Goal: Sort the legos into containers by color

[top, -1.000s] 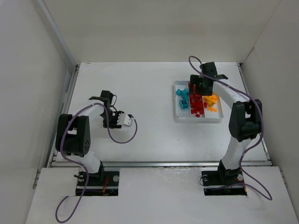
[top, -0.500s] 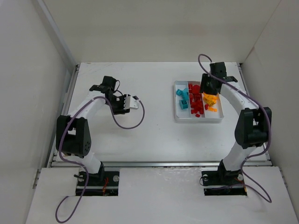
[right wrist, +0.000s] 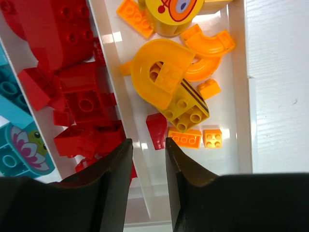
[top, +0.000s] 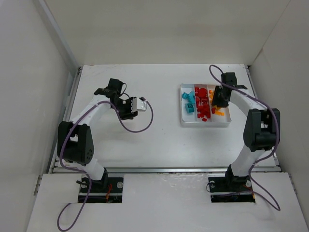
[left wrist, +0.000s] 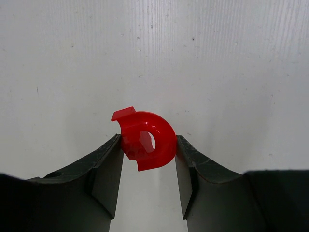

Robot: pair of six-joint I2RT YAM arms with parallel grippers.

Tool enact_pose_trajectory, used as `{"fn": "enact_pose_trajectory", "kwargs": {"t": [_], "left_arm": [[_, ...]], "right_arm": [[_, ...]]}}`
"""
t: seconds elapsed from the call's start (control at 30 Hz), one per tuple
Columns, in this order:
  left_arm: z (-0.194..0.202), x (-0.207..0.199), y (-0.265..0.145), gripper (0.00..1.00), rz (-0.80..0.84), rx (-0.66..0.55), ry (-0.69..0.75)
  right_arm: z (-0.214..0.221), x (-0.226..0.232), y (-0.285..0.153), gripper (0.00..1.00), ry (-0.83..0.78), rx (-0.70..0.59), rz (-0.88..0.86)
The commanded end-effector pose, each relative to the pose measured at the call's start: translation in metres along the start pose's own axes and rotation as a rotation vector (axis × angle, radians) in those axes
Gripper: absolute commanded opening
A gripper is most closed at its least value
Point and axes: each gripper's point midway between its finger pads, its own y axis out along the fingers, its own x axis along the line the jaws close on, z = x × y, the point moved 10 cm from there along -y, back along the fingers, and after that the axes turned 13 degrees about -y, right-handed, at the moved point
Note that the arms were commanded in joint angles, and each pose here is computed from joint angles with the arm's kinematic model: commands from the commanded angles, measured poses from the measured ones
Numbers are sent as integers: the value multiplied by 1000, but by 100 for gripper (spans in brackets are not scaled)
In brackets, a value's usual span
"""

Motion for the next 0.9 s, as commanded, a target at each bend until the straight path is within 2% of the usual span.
{"fn": "enact_pose_trajectory", "kwargs": {"t": [0.0,0.57,0.87], "left_arm": [[-13,-5,-16,0,-26,-51,13],[-8,-8,-13,0,-35,-35,3],[-8,-8,-13,0,-35,-35,3]], "right_arm": [[5,2,13,39,-11,10,2],[14,2,43,39,-23,64,14],[16,2,39,6,-31,50,2]]}}
